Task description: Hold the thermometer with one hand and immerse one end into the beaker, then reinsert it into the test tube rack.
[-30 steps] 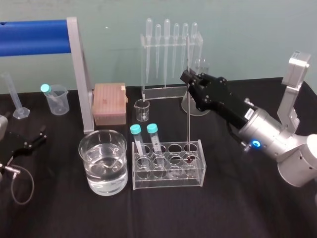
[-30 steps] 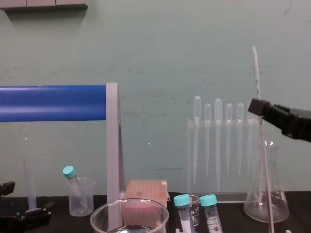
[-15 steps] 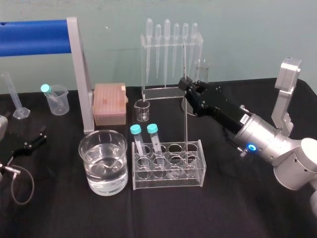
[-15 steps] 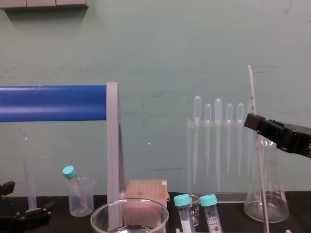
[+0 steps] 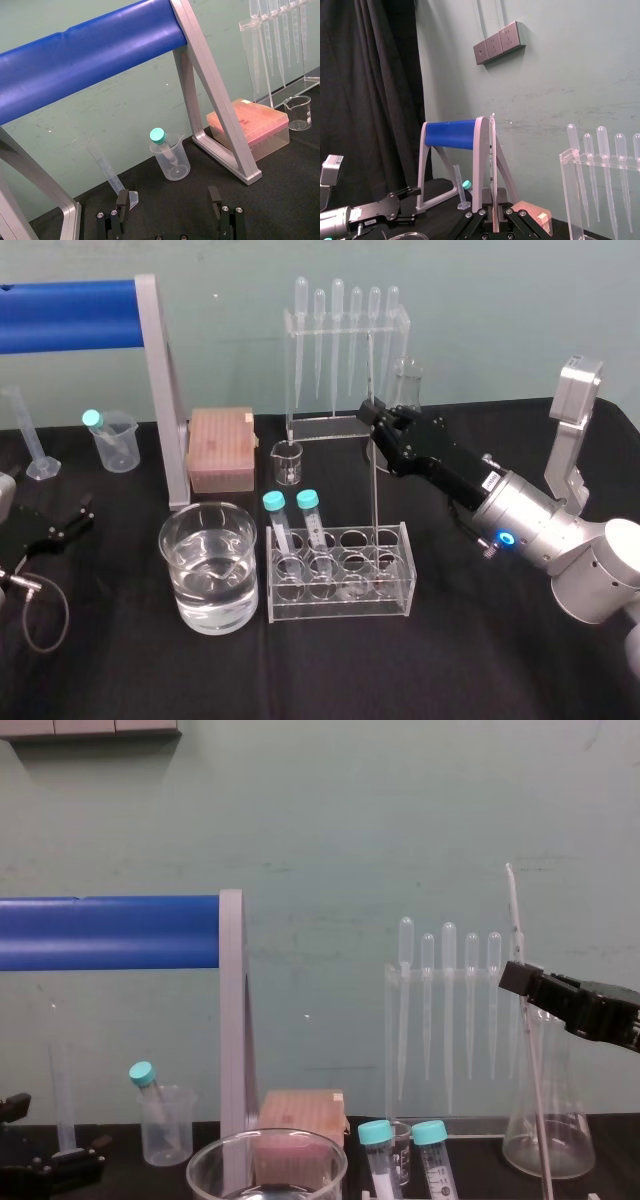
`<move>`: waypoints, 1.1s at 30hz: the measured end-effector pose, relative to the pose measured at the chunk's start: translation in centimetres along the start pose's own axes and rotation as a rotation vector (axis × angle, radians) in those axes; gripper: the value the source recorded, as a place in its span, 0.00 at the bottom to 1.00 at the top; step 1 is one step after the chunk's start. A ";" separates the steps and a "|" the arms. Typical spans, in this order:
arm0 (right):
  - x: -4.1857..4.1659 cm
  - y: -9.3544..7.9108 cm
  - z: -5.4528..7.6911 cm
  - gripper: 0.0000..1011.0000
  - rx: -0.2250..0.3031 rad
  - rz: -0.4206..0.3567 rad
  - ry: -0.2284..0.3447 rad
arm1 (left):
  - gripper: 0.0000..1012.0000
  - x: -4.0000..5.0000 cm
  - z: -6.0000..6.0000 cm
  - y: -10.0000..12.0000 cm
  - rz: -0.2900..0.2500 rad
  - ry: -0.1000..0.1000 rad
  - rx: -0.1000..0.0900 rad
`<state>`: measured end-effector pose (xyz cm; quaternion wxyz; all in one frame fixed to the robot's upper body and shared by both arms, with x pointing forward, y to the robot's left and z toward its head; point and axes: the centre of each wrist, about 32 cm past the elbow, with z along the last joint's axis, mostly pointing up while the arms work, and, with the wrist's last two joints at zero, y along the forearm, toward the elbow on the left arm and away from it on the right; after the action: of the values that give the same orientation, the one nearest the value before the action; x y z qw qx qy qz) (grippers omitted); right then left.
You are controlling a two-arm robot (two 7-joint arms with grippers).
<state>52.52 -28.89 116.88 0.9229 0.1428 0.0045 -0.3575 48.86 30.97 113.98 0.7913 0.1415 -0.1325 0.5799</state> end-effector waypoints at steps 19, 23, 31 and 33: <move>0.02 0.0 0.0 0.21 0.004 0.002 -0.001 | 1.00 0.00 0.0 0.0 0.000 0.000 0.000; 0.02 0.0 0.0 0.32 0.004 0.002 -0.001 | 1.00 0.00 0.0 0.0 0.000 0.000 0.000; 0.02 0.0 0.0 0.58 0.005 0.003 -0.001 | 1.00 0.00 0.0 0.0 0.000 0.000 0.000; 0.02 0.0 0.0 0.64 0.005 0.003 -0.001 | 1.00 0.00 0.0 0.0 0.000 0.000 0.000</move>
<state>52.52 -28.91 116.90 0.9232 0.1448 0.0027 -0.3561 48.86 30.96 113.98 0.7913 0.1415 -0.1324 0.5799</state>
